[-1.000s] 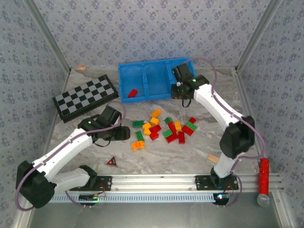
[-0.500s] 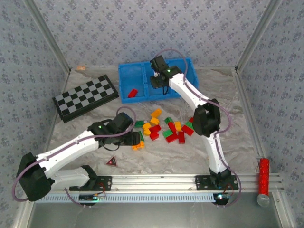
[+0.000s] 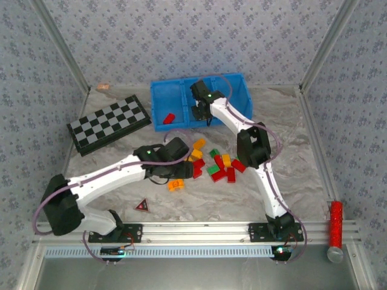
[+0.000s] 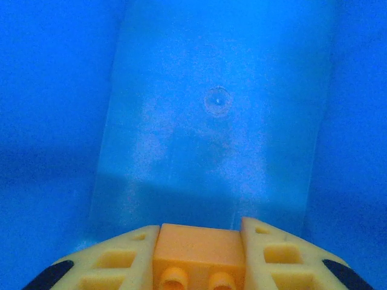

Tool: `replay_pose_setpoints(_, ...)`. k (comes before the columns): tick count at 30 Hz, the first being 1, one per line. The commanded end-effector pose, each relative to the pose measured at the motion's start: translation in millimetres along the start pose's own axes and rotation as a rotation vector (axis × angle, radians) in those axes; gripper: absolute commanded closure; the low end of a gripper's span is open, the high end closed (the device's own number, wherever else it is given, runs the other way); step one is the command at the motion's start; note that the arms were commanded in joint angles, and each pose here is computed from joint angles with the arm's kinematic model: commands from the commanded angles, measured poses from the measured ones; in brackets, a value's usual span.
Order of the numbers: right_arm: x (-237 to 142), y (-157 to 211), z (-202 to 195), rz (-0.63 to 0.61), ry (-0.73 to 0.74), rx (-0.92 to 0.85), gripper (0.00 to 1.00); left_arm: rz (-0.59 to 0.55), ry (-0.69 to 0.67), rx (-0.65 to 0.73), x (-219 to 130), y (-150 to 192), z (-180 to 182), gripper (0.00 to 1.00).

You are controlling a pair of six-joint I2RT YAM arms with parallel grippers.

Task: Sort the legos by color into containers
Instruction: Place the lego in the container, then pick up the lego from the center of the table.

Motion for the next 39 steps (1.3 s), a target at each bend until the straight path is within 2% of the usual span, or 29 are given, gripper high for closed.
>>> replay_pose_setpoints(1, 10, -1, -3, 0.004, 0.007, -0.018, 0.70, -0.008, -0.053, -0.040, 5, -2, -13, 0.28)
replay_pose_setpoints(6, 12, 0, -4, 0.005, 0.005, -0.024, 0.65, 0.014, -0.126, -0.103, 27, -2, -30, 0.28)
replay_pose_setpoints(12, -5, -8, -5, -0.038, -0.013, -0.018, 0.54, 0.015, -0.205, -0.167, 49, -5, -36, 0.29)
replay_pose_setpoints(14, -16, -12, -5, -0.061, -0.028, -0.013, 0.46, 0.010, -0.224, -0.180, 54, -8, -40, 0.29)
replay_pose_setpoints(18, -30, -17, -7, -0.080, -0.069, 0.000, 0.37, 0.021, -0.262, -0.200, 64, -10, -46, 0.29)
replay_pose_setpoints(21, -41, -19, -9, -0.087, -0.067, 0.001, 0.37, 0.038, -0.263, -0.219, 74, -10, -51, 0.29)
replay_pose_setpoints(29, -92, -33, -20, -0.168, -0.062, 0.028, 0.45, 0.070, -0.310, -0.288, 96, -4, -43, 0.30)
replay_pose_setpoints(39, -165, -37, -34, -0.277, -0.114, 0.116, 0.44, 0.109, -0.309, -0.359, 125, -8, -39, 0.38)
Point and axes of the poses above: each hand's point on the last joint's axis, 136 mm out from that joint toward the fingers, its own x axis out along the fingers, its own z axis along the line the jaws close on, y = z × x, the point moved 6 cm from there along -x, back along the fingers, and after that the axes turned 10 degrees about -x, right-handed, at the moved point
